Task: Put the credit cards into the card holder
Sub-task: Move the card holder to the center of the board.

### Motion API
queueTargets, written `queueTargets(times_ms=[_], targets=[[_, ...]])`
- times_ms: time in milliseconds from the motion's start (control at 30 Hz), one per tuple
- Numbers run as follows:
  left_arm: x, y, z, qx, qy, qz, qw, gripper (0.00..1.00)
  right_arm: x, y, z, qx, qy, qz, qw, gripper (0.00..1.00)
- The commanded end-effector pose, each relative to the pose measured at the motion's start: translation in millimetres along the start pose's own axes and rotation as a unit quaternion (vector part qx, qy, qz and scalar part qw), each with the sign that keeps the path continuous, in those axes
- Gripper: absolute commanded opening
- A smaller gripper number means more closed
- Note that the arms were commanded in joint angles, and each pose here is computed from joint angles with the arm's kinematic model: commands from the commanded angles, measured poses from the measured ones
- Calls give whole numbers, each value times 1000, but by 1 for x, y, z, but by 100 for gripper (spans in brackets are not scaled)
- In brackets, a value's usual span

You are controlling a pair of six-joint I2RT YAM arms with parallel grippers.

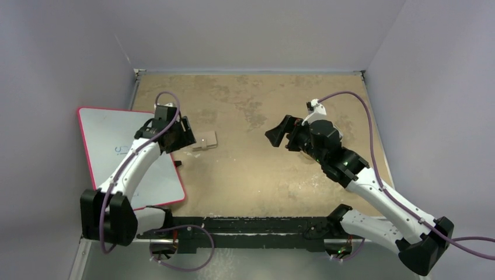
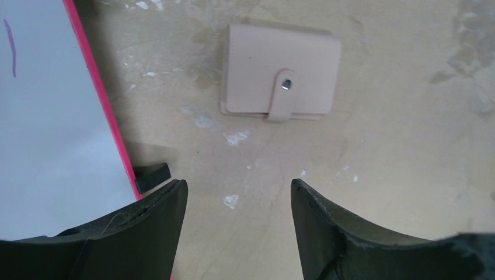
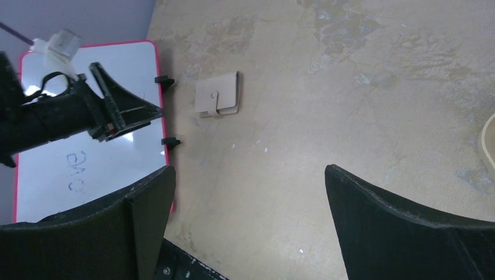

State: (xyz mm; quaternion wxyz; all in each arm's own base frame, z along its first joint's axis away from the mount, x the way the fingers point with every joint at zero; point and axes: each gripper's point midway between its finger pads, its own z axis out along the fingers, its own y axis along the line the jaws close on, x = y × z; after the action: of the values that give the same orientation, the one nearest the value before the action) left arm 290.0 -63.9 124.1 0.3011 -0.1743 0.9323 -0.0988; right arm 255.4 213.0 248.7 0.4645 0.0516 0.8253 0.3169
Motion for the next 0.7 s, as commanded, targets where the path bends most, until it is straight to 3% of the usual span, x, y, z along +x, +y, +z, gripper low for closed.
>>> queueTargets(times_ms=[0, 300, 500, 667], targets=[[-25, 12, 19, -63, -11, -2, 998, 62, -22, 15, -8, -34, -46, -12, 998, 99], [-44, -3, 60, -58, -5, -7, 998, 59, -29, 24, -20, -64, -62, -34, 995, 99], [-61, -11, 84, -54, 0, 28, 998, 62, -35, 25, -30, -75, -81, -51, 993, 99], [-56, -17, 111, -48, 41, 41, 997, 62, -37, 25, -33, -76, -86, -67, 991, 99]])
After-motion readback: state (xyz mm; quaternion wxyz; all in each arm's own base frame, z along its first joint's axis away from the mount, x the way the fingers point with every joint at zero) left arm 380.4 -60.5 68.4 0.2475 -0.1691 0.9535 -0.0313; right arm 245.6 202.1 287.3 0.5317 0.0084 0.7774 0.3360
